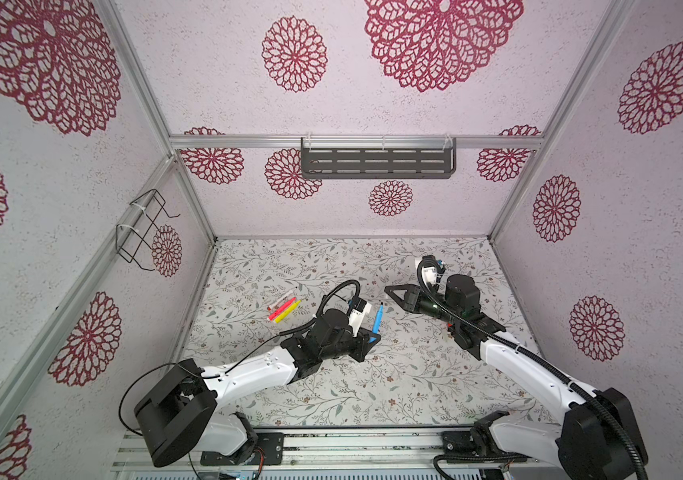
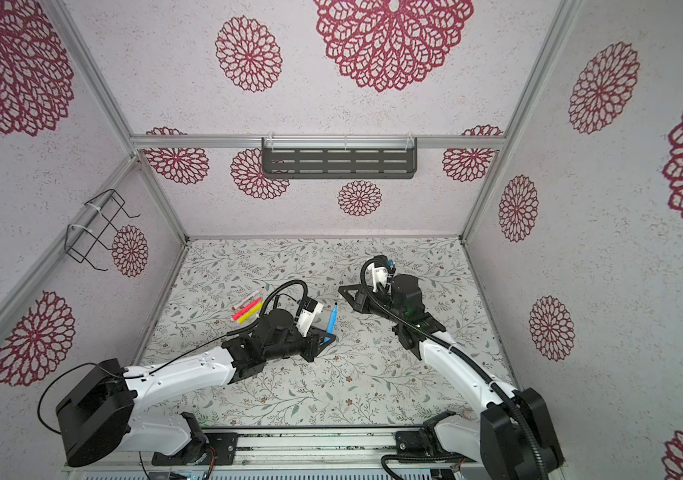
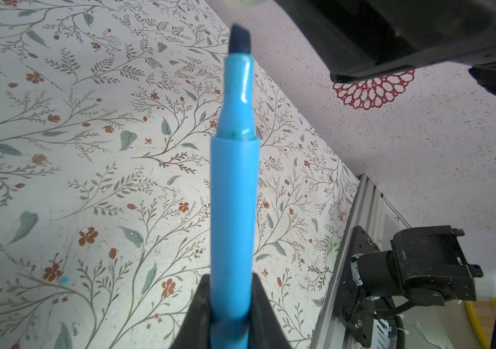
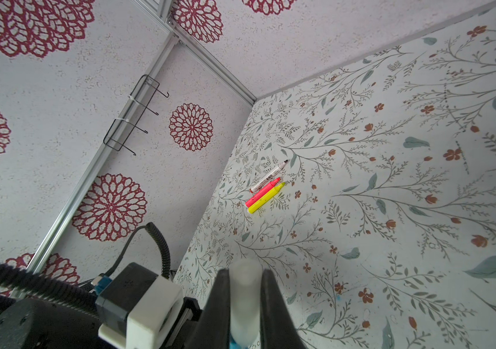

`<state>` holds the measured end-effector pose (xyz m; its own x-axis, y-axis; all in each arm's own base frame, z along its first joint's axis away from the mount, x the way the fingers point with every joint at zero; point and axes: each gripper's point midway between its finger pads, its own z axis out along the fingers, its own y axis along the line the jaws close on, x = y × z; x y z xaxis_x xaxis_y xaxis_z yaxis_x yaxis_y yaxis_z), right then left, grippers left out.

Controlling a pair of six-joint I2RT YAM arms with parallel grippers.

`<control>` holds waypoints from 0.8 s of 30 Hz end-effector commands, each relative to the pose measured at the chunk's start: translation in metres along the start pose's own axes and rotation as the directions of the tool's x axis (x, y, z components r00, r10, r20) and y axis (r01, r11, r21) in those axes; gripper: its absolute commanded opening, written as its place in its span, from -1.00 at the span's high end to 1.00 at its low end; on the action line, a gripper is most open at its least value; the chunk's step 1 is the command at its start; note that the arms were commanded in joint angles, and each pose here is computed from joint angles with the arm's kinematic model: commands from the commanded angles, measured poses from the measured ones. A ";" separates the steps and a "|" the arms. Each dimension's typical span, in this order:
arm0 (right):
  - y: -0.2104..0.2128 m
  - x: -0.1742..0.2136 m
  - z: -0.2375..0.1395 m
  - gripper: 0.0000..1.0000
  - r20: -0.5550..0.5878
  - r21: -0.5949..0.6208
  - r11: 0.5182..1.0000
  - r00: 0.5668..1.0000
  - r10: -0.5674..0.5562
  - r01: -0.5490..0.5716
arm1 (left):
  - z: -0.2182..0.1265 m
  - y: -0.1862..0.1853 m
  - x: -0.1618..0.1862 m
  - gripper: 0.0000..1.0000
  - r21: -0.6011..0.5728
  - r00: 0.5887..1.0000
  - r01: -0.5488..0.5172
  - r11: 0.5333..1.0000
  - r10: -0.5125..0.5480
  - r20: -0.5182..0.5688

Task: Insert the pens into the pen caps
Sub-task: 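Lift the clear cap with the right gripper and carry it toward the blue marker, then align the clear cap above the blue marker's tip held by the left gripper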

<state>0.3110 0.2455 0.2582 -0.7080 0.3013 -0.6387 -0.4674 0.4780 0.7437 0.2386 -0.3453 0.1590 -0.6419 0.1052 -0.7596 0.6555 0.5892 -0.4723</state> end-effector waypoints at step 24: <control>0.022 -0.008 0.003 1.00 0.030 -0.056 0.998 0.999 -0.028 0.030 | -0.004 -0.017 -0.020 0.93 0.040 0.998 -0.034 0.999 0.032 0.047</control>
<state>0.3070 0.2529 0.2576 -0.7160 0.2912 -0.6345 -0.4726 0.4668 0.7475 0.2409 -0.3483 0.1675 -0.6291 0.1014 -0.7707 0.6657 0.5823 -0.4667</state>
